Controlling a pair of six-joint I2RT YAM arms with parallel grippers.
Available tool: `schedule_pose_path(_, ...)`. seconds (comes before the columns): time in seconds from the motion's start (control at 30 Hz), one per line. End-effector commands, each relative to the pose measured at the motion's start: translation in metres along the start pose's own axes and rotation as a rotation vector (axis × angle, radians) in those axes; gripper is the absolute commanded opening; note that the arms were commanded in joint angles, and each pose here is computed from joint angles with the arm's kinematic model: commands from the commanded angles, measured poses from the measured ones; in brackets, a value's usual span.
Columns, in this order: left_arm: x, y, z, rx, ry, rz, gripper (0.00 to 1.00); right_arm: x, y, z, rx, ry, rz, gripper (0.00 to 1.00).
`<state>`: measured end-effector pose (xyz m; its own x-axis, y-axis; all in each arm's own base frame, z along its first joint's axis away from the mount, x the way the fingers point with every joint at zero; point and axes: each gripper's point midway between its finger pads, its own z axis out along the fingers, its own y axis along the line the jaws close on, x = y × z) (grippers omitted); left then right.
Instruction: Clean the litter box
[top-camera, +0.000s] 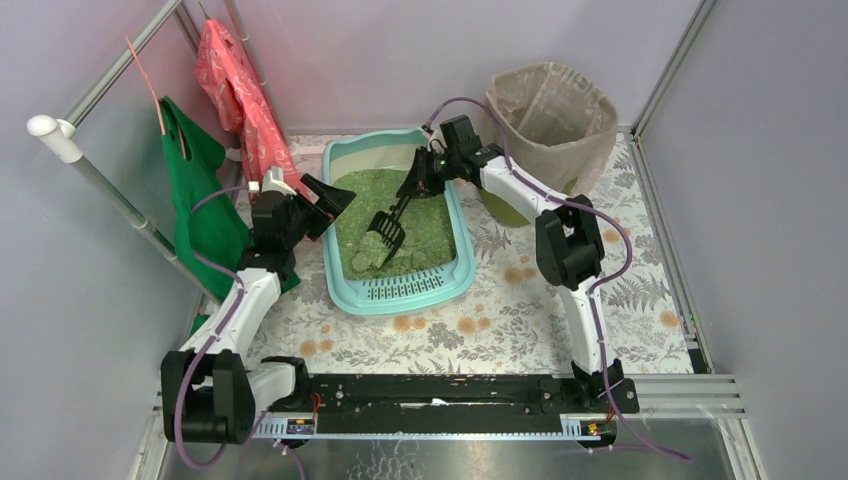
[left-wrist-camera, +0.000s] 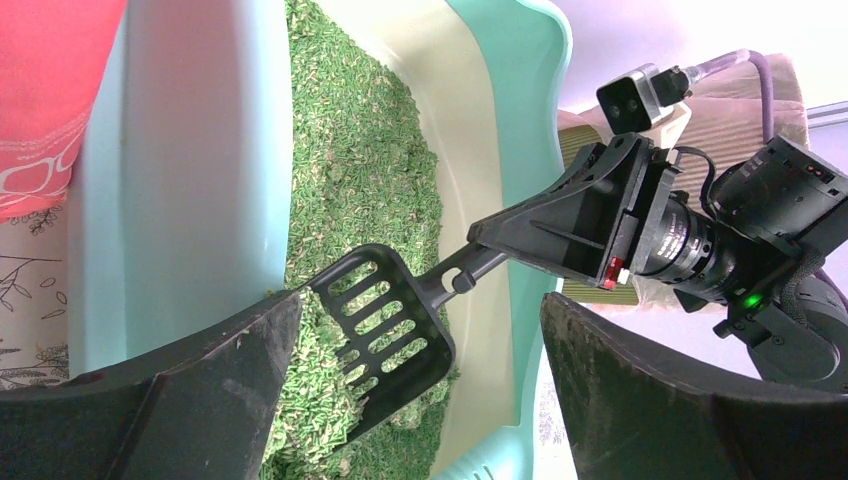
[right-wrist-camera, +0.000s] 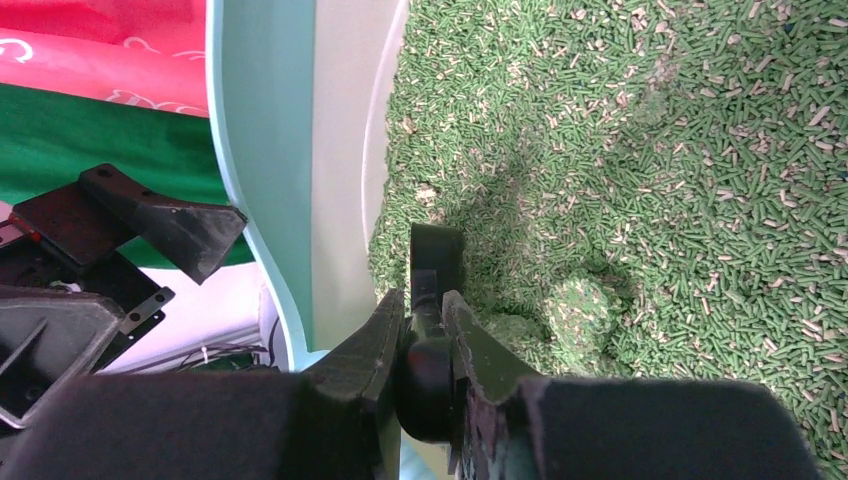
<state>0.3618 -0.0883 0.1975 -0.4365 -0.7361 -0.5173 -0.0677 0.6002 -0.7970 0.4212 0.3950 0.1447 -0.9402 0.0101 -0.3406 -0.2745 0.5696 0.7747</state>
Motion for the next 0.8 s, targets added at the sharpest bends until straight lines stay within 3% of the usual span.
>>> schedule_pose_path(0.0, 0.004, 0.014, 0.002, -0.031, 0.004, -0.010, 0.99, -0.026, 0.057, -0.035, -0.128, -0.061, -0.039, 0.00)
schedule_pose_path(0.3, 0.007, 0.016, 0.004, -0.025, 0.014, -0.017, 0.99, -0.044, 0.078, -0.050, -0.183, -0.083, -0.054, 0.00)
schedule_pose_path(0.63, 0.006, 0.013, 0.003, -0.021, 0.015, -0.011, 0.99, -0.078, 0.063, -0.082, -0.170, -0.193, -0.045, 0.00)
schedule_pose_path(0.77, 0.007, 0.014, 0.006, -0.018, 0.020, -0.017, 0.99, -0.064, 0.069, -0.069, -0.157, -0.136, -0.081, 0.00)
